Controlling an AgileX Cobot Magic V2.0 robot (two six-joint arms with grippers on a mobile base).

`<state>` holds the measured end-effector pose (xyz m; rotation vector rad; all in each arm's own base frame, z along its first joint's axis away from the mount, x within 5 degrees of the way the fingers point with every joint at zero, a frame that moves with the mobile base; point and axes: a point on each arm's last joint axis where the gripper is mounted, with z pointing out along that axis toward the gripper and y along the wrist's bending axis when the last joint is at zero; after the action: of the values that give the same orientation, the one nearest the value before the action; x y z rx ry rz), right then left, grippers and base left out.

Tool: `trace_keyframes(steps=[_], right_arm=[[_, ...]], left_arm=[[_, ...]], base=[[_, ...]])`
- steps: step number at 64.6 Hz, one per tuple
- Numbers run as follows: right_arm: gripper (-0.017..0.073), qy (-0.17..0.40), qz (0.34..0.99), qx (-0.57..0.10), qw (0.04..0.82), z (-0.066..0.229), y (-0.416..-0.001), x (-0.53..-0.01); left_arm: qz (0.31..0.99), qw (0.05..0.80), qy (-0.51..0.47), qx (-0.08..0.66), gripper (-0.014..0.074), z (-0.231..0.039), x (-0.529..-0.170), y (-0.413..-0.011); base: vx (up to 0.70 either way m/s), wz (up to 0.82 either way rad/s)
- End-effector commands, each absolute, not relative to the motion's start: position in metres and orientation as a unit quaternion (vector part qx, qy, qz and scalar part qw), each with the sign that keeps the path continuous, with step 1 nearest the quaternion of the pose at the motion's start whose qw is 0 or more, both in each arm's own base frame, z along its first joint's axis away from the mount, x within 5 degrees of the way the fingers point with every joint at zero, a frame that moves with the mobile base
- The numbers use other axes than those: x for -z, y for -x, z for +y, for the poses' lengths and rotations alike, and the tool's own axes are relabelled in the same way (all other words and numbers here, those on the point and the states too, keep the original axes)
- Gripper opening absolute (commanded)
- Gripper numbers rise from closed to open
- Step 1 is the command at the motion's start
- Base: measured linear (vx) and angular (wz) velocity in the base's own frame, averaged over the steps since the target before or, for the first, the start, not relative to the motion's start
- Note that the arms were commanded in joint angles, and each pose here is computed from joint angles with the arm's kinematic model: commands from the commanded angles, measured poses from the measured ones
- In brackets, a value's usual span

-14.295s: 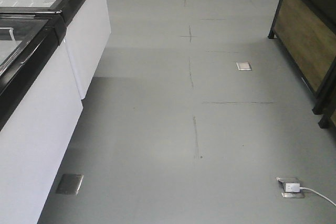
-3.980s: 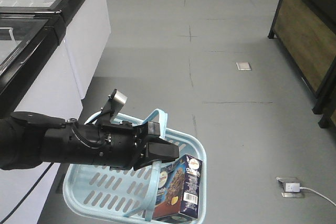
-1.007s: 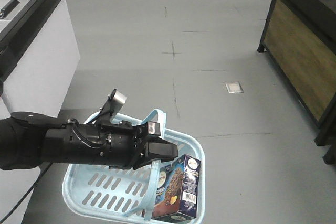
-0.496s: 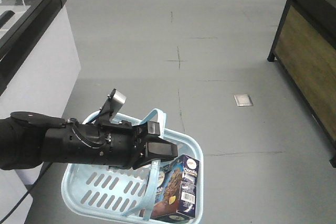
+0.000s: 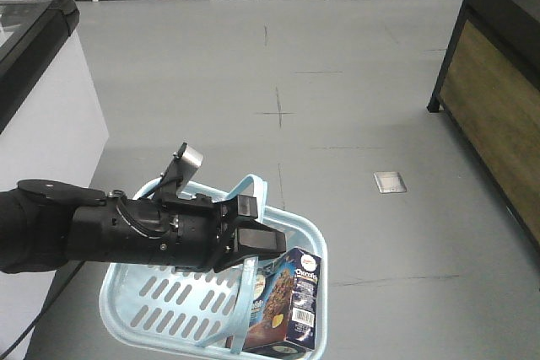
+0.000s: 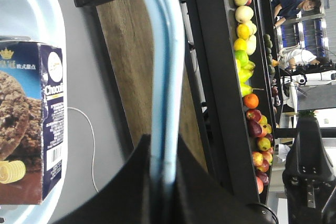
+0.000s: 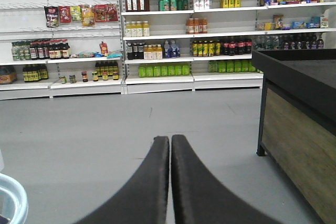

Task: Left arm holds basket, right arm returns cookies
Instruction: 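Hold the basket in the left gripper while driving along the aisle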

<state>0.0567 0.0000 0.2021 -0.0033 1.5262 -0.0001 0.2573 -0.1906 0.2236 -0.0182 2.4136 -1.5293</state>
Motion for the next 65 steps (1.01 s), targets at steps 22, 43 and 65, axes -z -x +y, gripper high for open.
trace_keyframes(steps=[22, 43, 65], right_arm=[[-0.0008, 0.006, 0.661, 0.003, 0.751, 0.0004, -0.0554, -0.2083], [-0.0008, 0.006, 0.661, 0.003, 0.751, 0.0004, -0.0554, -0.2083], [-0.0008, 0.006, 0.661, 0.003, 0.751, 0.0004, -0.0554, -0.2083]], left_arm=[[0.800, 0.159, -0.002, 0.578, -0.0008, -0.1936, -0.2531, -0.2543], [0.800, 0.159, -0.002, 0.578, -0.0008, -0.1936, -0.2531, -0.2543], [0.800, 0.159, -0.002, 0.578, -0.0008, -0.1936, -0.2531, -0.2543]], base=[[0.31, 0.02], [0.31, 0.10], [0.31, 0.07]])
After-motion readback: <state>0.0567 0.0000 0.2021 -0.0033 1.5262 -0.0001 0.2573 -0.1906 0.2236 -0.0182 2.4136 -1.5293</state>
